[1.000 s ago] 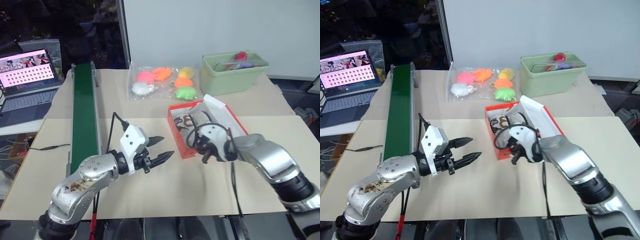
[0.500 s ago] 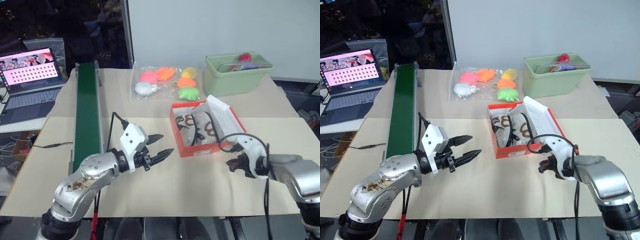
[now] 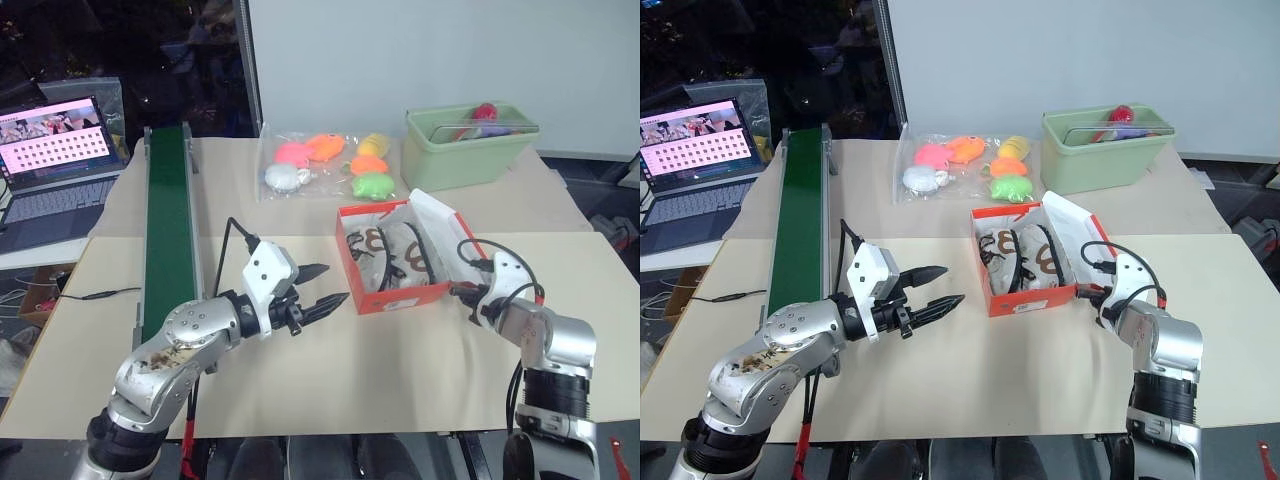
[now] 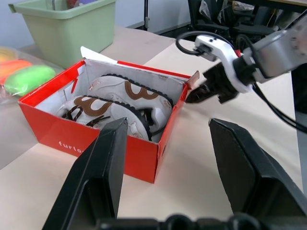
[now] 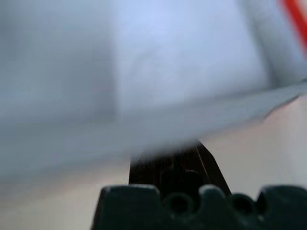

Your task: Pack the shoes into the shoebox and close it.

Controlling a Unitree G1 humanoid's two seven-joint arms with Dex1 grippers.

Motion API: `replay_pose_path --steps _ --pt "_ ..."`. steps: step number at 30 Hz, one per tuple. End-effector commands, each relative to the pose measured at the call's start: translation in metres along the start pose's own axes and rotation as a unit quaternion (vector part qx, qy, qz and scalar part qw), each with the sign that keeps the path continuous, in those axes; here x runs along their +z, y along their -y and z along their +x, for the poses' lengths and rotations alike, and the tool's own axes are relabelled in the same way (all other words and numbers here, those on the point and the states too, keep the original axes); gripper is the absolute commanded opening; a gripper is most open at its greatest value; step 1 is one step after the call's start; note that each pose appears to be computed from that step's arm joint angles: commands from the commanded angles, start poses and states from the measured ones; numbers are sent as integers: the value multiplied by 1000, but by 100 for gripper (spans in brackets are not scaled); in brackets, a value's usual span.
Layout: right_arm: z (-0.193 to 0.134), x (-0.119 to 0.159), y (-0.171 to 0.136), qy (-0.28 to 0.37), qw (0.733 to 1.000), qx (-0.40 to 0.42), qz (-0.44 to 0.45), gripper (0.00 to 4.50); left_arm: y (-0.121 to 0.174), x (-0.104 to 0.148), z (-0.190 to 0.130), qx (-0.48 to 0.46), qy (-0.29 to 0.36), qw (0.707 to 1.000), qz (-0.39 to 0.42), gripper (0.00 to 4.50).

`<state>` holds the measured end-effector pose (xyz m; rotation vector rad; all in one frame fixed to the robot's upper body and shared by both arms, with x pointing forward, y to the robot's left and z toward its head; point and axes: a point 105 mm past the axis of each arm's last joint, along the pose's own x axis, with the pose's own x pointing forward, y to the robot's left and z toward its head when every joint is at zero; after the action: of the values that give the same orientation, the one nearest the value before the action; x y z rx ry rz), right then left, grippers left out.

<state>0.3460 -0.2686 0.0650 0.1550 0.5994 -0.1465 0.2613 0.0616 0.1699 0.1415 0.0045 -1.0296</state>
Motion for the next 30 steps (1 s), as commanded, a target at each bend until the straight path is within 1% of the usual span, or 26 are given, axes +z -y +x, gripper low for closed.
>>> replay_pose_path --steps 1,4,6,8,10,12,16,17,19,22,27,30 --pt "2 18 17 42 998 -43 29 7 2 10 0 -3 20 1000 18 287" --pt "7 28 21 69 993 -52 84 7 0 11 -1 0 20 1000 19 287" --pt "9 34 16 92 983 -30 157 7 -1 11 -2 2 20 1000 21 287" --pt "8 40 13 116 973 -14 199 7 -2 11 -2 3 20 1000 22 287" --pt "3 52 6 164 954 23 249 7 -3 12 -3 4 19 1000 24 287" --pt "-1 59 0 193 939 48 280 7 -4 12 -3 4 19 999 26 287" --pt "-17 79 -27 259 879 162 367 7 -3 13 -3 5 19 999 29 287" --pt "-21 83 -31 268 869 180 375 7 -3 13 -4 6 19 999 29 287" --pt "-32 92 -42 292 851 227 374 7 -2 13 -4 6 18 999 30 287" --pt "-46 99 -53 316 841 267 347 7 -1 13 -5 6 18 999 30 287" --pt "-82 107 -92 342 828 380 231 7 -1 12 -6 8 16 999 30 287" --pt "-94 103 -107 332 828 422 160 7 -2 13 -6 11 16 999 31 287"
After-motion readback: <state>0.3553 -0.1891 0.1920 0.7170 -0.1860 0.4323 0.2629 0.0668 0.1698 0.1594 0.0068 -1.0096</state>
